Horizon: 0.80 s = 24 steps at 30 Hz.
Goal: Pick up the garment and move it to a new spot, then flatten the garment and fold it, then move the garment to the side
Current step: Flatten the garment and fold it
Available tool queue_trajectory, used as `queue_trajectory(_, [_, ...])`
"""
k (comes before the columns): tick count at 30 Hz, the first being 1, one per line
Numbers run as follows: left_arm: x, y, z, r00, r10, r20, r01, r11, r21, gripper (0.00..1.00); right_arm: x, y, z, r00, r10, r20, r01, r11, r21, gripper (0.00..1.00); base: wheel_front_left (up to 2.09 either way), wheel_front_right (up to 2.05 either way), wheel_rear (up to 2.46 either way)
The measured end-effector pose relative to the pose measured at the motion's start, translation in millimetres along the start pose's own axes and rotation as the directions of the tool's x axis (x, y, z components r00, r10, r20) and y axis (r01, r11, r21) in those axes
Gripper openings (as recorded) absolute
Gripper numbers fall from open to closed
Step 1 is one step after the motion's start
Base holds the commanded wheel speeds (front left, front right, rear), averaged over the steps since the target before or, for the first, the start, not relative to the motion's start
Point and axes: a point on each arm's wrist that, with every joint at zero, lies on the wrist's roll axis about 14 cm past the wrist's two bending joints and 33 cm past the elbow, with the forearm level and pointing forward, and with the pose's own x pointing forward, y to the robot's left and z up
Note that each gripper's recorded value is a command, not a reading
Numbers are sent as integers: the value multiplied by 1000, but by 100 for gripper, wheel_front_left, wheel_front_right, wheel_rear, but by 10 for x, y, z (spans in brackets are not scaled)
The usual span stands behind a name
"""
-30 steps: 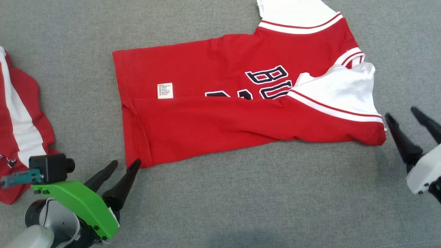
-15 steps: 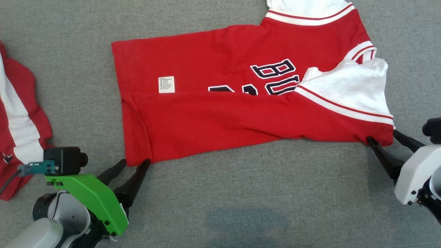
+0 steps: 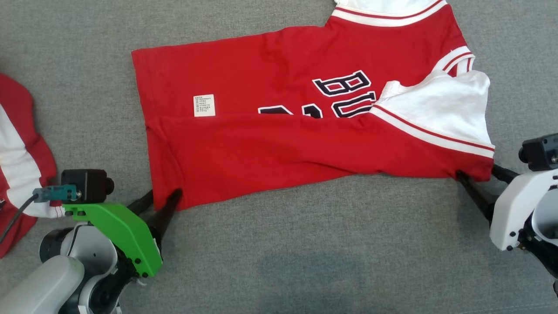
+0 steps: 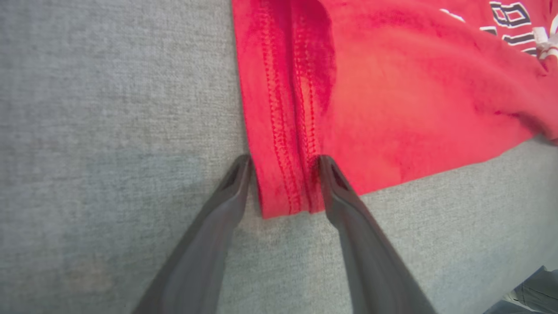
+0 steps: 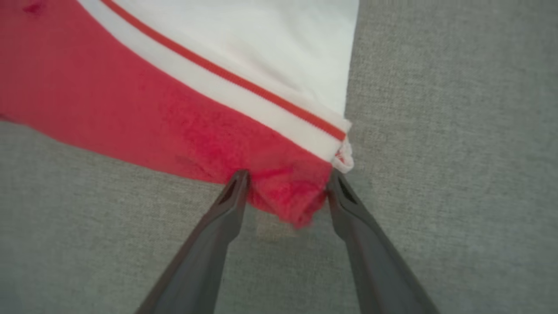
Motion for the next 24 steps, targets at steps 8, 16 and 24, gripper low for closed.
queue_trajectory(8, [-130,-15,-20,995,-66,-81,67,998,8,0,-75,-115,134,1000,24,-7,-23,996,82,0,0,0,0])
queue_trajectory(16, [-474,-79,-85,986,-100,-130,105,994,31,0,-373,-233,153,999,27,-35,-21,990,138,0,0,0,0])
queue_trajectory(24, [-565,-82,-446,984,-88,-154,85,996,-26,31,-460,-105,-247,992,53,-111,-32,983,183,40,0,0,0])
